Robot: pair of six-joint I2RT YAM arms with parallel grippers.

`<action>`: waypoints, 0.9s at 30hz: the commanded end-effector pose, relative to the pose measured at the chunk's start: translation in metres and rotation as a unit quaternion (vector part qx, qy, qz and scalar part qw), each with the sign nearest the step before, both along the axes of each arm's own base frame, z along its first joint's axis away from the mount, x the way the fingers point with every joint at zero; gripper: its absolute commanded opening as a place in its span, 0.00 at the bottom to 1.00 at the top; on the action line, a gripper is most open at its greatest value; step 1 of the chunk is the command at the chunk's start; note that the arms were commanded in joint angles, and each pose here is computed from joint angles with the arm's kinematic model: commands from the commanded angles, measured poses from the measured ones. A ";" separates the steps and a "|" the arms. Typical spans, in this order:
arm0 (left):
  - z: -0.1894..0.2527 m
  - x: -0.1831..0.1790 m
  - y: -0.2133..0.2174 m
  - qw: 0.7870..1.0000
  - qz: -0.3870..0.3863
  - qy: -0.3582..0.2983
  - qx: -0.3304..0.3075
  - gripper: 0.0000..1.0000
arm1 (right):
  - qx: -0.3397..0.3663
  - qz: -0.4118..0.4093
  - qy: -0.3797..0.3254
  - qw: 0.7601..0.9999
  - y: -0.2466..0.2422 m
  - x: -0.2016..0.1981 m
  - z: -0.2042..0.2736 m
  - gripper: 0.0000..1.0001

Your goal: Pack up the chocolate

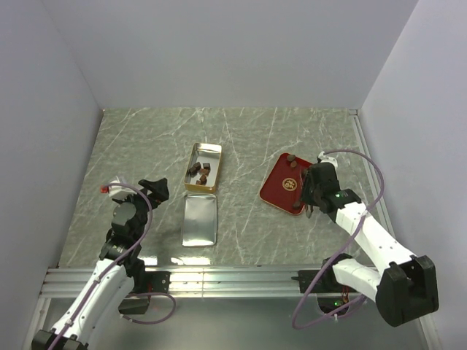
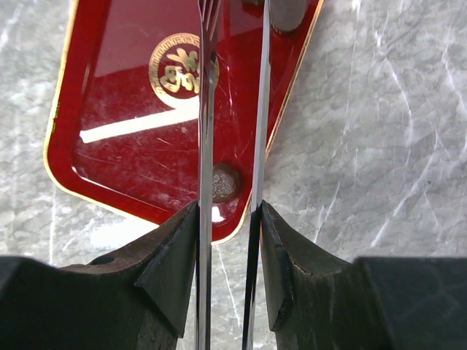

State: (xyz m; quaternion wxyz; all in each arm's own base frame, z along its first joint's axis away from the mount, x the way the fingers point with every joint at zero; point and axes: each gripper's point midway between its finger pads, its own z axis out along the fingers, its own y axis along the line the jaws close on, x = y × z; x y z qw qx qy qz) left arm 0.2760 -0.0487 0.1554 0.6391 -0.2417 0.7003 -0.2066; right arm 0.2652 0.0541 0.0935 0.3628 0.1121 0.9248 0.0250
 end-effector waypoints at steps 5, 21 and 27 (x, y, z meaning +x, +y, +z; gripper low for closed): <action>0.001 0.000 0.000 1.000 0.004 -0.006 0.001 0.99 | -0.005 -0.007 -0.009 1.000 -0.001 0.015 0.002 0.44; 0.000 -0.002 -0.003 1.000 0.001 -0.004 0.003 0.99 | -0.002 -0.003 -0.031 1.000 0.000 0.016 0.016 0.26; 0.000 -0.002 -0.004 1.000 -0.001 -0.004 0.003 0.99 | 0.052 0.038 -0.087 0.994 0.029 0.015 0.049 0.24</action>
